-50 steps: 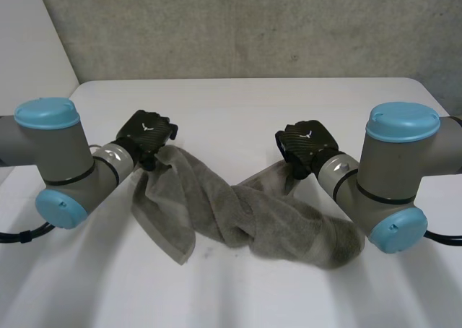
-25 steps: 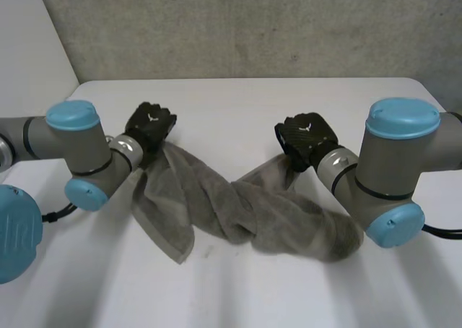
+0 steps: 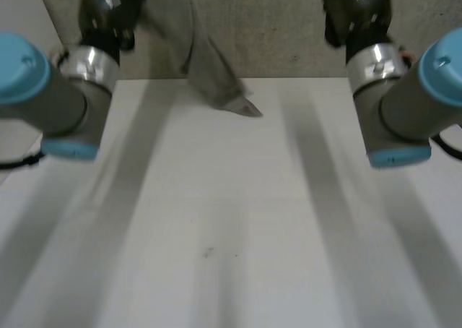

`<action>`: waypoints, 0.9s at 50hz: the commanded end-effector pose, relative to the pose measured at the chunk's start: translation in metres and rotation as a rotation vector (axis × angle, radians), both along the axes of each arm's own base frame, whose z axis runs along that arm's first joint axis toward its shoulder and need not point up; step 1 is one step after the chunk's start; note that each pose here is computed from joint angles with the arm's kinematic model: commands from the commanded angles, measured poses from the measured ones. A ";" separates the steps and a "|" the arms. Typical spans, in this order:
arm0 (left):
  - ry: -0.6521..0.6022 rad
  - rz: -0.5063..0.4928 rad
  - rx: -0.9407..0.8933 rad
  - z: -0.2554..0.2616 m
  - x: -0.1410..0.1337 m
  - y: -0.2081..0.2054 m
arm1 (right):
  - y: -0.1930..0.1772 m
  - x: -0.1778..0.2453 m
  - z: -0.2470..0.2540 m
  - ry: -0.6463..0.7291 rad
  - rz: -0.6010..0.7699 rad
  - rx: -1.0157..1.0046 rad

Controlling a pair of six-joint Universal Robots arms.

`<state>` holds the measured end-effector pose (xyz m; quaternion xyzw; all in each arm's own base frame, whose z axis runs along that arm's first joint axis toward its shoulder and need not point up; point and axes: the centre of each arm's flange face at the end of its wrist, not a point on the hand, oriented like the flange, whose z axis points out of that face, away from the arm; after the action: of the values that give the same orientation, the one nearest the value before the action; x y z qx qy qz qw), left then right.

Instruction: Fold the towel.

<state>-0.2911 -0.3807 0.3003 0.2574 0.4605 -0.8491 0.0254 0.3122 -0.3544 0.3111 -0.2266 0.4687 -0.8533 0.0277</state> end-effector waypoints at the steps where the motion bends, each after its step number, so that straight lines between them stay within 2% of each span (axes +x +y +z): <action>1: -0.162 -0.009 0.336 -0.108 0.015 0.061 | 0.022 -0.004 -0.077 0.145 0.051 0.273; 7: -0.302 0.021 0.431 -0.145 0.030 0.094 | 0.035 -0.009 -0.103 0.202 0.063 0.397; 15: -0.309 0.020 0.399 -0.129 0.035 0.114 | 0.045 -0.014 -0.113 0.230 0.061 0.523; 24: -0.219 -0.038 0.173 -0.050 0.017 0.135 | 0.041 -0.017 -0.114 0.046 0.096 0.676; 26: -0.166 -0.061 0.064 -0.010 0.009 0.142 | 0.039 -0.016 -0.116 0.010 0.102 0.727; 27: -0.165 -0.062 0.063 -0.010 0.009 0.142 | 0.039 -0.016 -0.116 0.010 0.102 0.727; 30: -0.082 -0.092 -0.109 0.054 -0.001 0.154 | 0.035 -0.014 -0.123 -0.051 0.117 0.799; 33: -0.043 -0.108 -0.183 0.084 -0.006 0.160 | 0.033 -0.008 -0.126 -0.106 0.161 0.838; 39: 0.005 -0.136 -0.266 0.126 -0.012 0.172 | 0.043 0.007 -0.134 -0.179 0.309 0.944; 45: 0.021 -0.152 -0.283 0.138 -0.015 0.179 | 0.057 0.023 -0.138 -0.219 0.397 1.005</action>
<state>-0.3021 -0.2093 0.4224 0.2810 0.3286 -0.9017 0.0016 0.3170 -0.3132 0.1789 -0.1811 0.7601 -0.5590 0.2775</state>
